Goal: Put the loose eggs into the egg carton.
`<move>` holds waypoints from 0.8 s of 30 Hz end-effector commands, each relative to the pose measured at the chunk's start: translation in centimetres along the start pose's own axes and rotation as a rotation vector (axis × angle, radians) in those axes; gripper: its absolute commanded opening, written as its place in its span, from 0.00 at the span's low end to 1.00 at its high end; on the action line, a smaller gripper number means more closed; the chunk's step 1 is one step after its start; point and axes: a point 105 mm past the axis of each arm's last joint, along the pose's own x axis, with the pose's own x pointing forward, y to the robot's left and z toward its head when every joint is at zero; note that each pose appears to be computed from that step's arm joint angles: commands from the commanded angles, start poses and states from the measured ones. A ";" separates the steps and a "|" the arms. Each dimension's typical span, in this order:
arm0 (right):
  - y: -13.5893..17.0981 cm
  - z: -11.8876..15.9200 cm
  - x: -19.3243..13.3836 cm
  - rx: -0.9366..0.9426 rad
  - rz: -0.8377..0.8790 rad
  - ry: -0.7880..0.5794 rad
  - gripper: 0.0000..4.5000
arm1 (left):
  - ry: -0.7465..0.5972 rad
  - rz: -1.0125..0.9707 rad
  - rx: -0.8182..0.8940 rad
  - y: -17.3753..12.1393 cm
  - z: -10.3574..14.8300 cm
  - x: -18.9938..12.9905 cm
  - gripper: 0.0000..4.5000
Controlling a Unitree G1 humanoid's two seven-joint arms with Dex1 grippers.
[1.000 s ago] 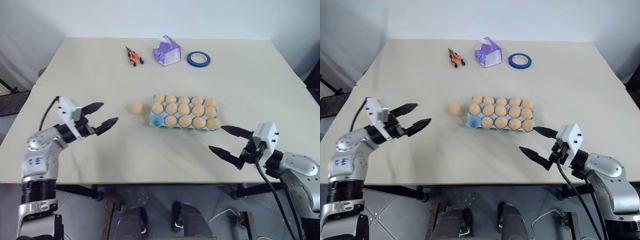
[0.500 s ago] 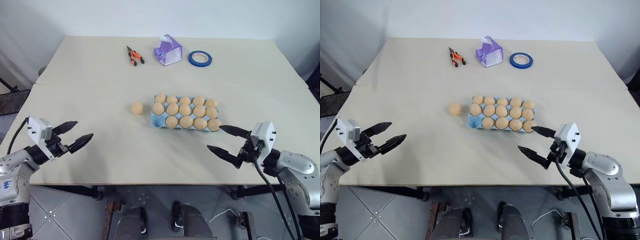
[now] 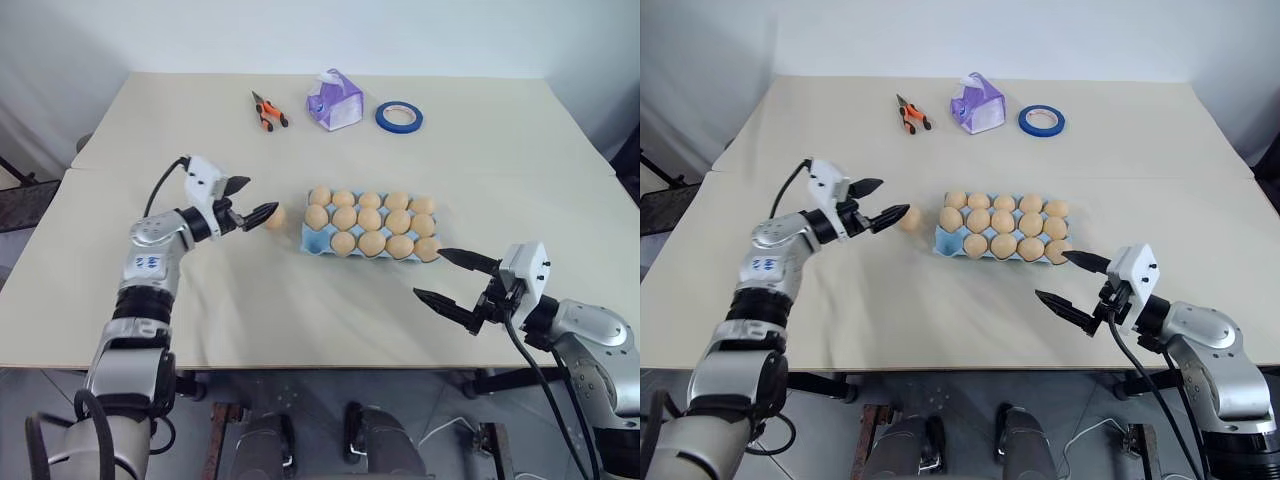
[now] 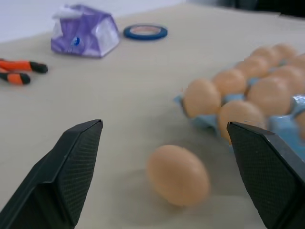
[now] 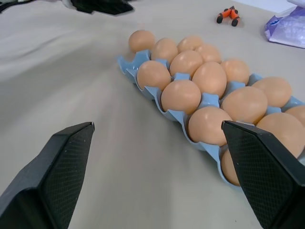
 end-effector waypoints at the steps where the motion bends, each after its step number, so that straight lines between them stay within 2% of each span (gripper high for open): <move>1: 0.1 0.9 -0.3 -0.039 -0.016 -0.023 1.00 | 0.051 0.007 0.039 -0.3 -0.6 1.6 0.99; 8: 0.3 0.6 -0.5 -0.039 -0.025 -0.008 1.00 | 0.121 0.023 -0.002 -0.9 -2.1 2.9 0.99; 11: 0.2 0.7 -0.6 -0.041 -0.027 -0.008 1.00 | 0.107 0.011 -0.037 -1.1 -2.0 3.1 0.87; 16: 0.1 0.7 -0.7 -0.043 -0.026 -0.002 1.00 | 0.103 -0.019 -0.026 -1.3 -1.9 2.9 0.51; 17: 0.1 0.6 -0.7 -0.043 -0.025 0.000 1.00 | 0.099 -0.025 -0.007 -1.3 -1.8 2.9 0.47; 24: 0.1 0.8 -0.7 -0.046 -0.017 0.005 1.00 | -0.108 -0.319 0.079 -4.4 3.0 2.8 0.46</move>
